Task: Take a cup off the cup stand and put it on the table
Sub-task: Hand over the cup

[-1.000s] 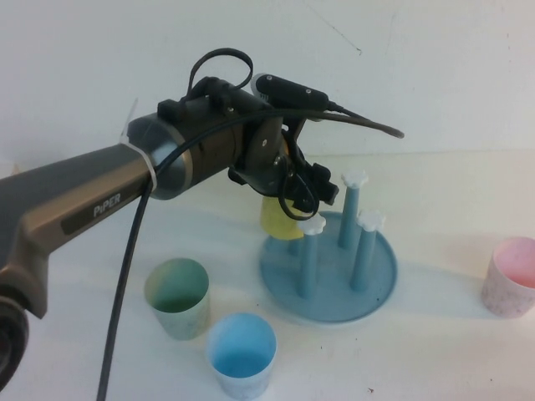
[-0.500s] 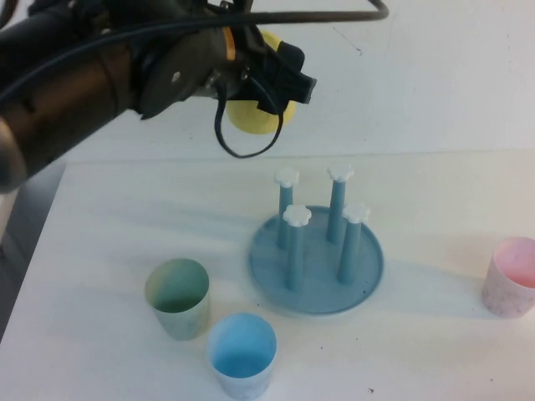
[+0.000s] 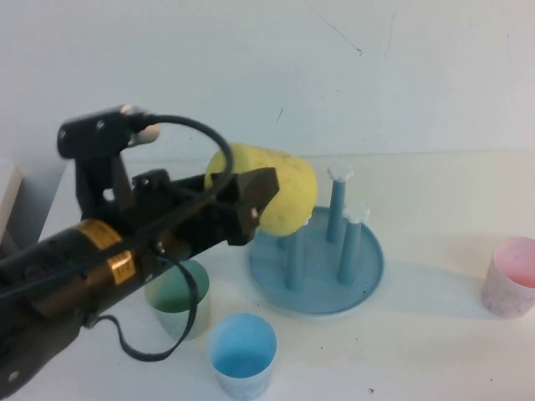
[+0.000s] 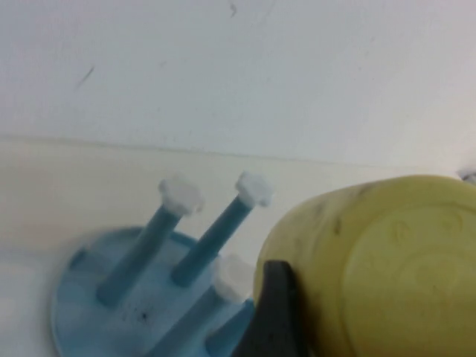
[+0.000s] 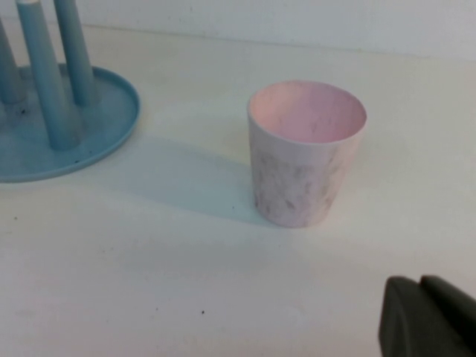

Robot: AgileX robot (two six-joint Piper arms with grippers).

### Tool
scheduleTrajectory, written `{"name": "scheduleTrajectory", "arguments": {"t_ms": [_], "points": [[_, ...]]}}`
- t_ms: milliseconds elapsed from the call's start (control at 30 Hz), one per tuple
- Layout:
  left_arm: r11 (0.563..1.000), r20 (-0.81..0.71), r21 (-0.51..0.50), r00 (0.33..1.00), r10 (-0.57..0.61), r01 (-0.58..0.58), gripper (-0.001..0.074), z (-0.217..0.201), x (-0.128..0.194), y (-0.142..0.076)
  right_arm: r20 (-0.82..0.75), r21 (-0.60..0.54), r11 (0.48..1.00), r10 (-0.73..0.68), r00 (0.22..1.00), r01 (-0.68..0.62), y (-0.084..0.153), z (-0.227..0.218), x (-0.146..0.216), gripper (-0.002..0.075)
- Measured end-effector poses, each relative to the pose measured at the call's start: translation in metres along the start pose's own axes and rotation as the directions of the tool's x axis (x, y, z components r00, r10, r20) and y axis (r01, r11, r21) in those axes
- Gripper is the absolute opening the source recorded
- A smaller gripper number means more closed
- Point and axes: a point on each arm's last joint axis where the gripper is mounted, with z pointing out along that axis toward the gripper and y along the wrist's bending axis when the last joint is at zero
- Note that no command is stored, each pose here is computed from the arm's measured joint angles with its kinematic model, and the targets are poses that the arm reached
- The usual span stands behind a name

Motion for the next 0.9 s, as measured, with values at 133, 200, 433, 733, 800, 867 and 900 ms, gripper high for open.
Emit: {"name": "scheduleTrajectory", "arguments": {"t_ms": [133, 200, 433, 733, 800, 867, 900], "points": [[0.977, -0.027, -0.031, 0.976, -0.214, 0.213, 0.0547, -0.005, 0.024, 0.018, 0.0, 0.0, 1.0, 0.0, 1.0, 0.0, 0.0, 0.0, 0.0, -0.0003], [0.961, -0.039, -0.014, 0.961, -0.275, 0.275, 0.0547, -0.008, 0.037, 0.024, 0.0, 0.0, 1.0, 0.0, 1.0, 0.0, 0.0, 0.0, 0.0, -0.0003], [0.846, -0.104, 0.277, 0.89, -0.444, 0.455, 0.0547, -0.02, 0.057, 0.013, 0.0, 0.0, 1.0, 0.0, 1.0, 0.0, 0.0, 0.0, 0.0, -0.0003], [0.703, -0.19, 0.438, 0.822, -0.537, 0.56, 0.0547, -0.029, 0.055, 0.0, 0.0, 0.0, 1.0, 0.0, 1.0, 0.0, 0.0, 0.0, 0.0, -0.0003], [0.664, -0.212, 0.463, 0.801, -0.56, 0.587, 0.0547, -0.029, 0.054, -0.002, 0.0, 0.0, 1.0, 0.0, 1.0, 0.0, 0.0, 0.0, 0.0, -0.0003], [0.604, -0.245, 0.494, 0.767, -0.593, 0.625, 0.0547, -0.028, 0.054, -0.004, 0.0, -0.005, 1.0, 0.016, 1.0, -0.016, 0.0, 0.0, 0.0, -0.0003], [0.576, -0.258, 0.505, 0.75, -0.61, 0.643, 0.0547, -0.027, 0.054, -0.005, 0.006, -0.017, 0.998, 0.053, 0.999, -0.053, 0.001, 0.0, -0.001, -0.0003]]}}
